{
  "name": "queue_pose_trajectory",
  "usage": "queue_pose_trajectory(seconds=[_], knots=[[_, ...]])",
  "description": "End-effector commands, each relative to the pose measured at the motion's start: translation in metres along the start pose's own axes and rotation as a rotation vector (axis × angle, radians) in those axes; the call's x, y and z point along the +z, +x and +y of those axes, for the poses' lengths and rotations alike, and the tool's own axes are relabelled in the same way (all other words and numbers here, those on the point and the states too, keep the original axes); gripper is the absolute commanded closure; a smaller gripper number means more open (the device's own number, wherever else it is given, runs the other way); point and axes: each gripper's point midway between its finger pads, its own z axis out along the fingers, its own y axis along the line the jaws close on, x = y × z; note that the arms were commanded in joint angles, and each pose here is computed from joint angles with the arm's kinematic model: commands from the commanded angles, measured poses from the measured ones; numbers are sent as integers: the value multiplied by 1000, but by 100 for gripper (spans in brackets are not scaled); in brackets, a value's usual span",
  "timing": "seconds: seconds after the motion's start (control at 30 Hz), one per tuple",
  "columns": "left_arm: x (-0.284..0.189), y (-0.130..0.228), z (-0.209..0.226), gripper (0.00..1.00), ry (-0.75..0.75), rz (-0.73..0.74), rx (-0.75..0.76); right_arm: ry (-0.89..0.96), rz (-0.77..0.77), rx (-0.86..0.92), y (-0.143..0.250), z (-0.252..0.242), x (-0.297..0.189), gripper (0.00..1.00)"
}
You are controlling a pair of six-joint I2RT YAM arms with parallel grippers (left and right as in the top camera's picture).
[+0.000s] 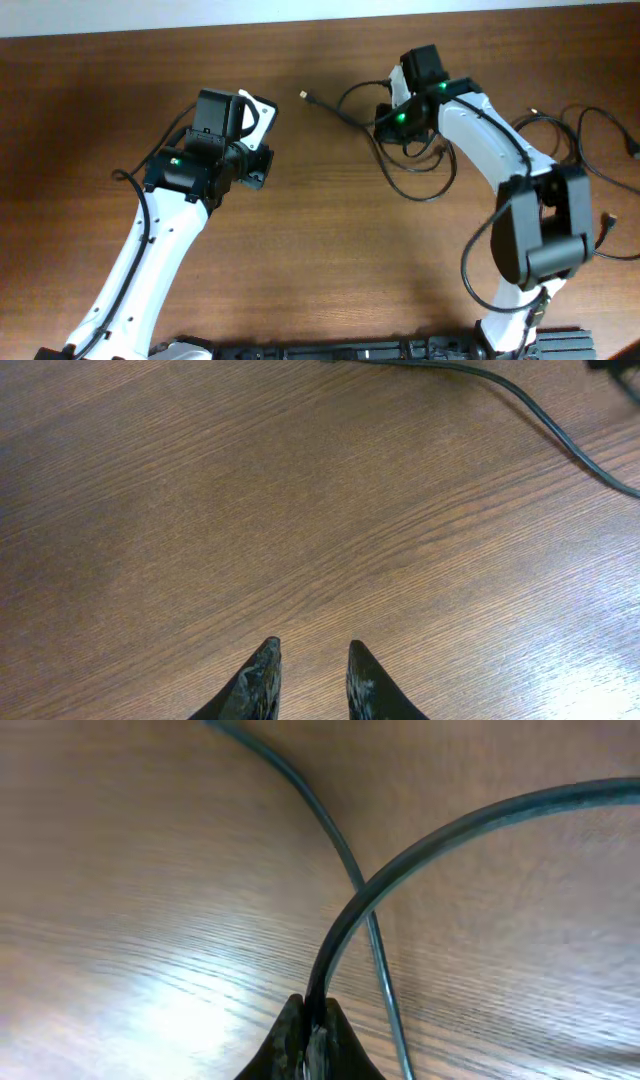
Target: Untangle cables
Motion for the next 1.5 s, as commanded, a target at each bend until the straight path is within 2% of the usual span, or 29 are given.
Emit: queue_pose_trajectory(seconds=[0.0, 0.13, 0.23, 0.4, 0.43, 0.5, 0.6, 0.67, 0.87, 1.07, 1.27, 1.47], knots=[[-8, -7, -1, 77, 8, -31, -11, -28, -93, -67, -18, 21, -35, 96], [-8, -7, -3, 77, 18, -33, -11, 83, -44, -48, -5, 0, -33, 96], [-8, -7, -4, 77, 22, -34, -11, 179, 6, -112, 5, -20, -26, 96], [-8, -7, -4, 77, 23, -34, -11, 191, 51, -141, 17, -28, -15, 95], [-8, -7, -4, 77, 23, -34, -11, 192, 53, -140, 18, -29, -14, 92], [-8, -7, -4, 77, 23, -34, -11, 193, 57, -140, 20, -30, -12, 67], [-8, -7, -4, 77, 23, -34, -11, 191, 49, -142, 18, -30, -12, 47], [-8, -7, -4, 77, 23, -34, -11, 188, 32, -146, 14, -29, -12, 40], [-8, -7, -4, 78, 23, -34, -11, 181, -1, -166, 4, -28, -2, 37], [-8, -7, -4, 78, 23, -34, -11, 231, 13, -367, 2, -26, 33, 37], [-8, -7, -4, 78, 23, -34, -11, 272, -5, -414, 0, -20, 55, 36], [-8, -7, -4, 78, 23, -33, -11, 296, 35, -407, 8, -29, 66, 40]])
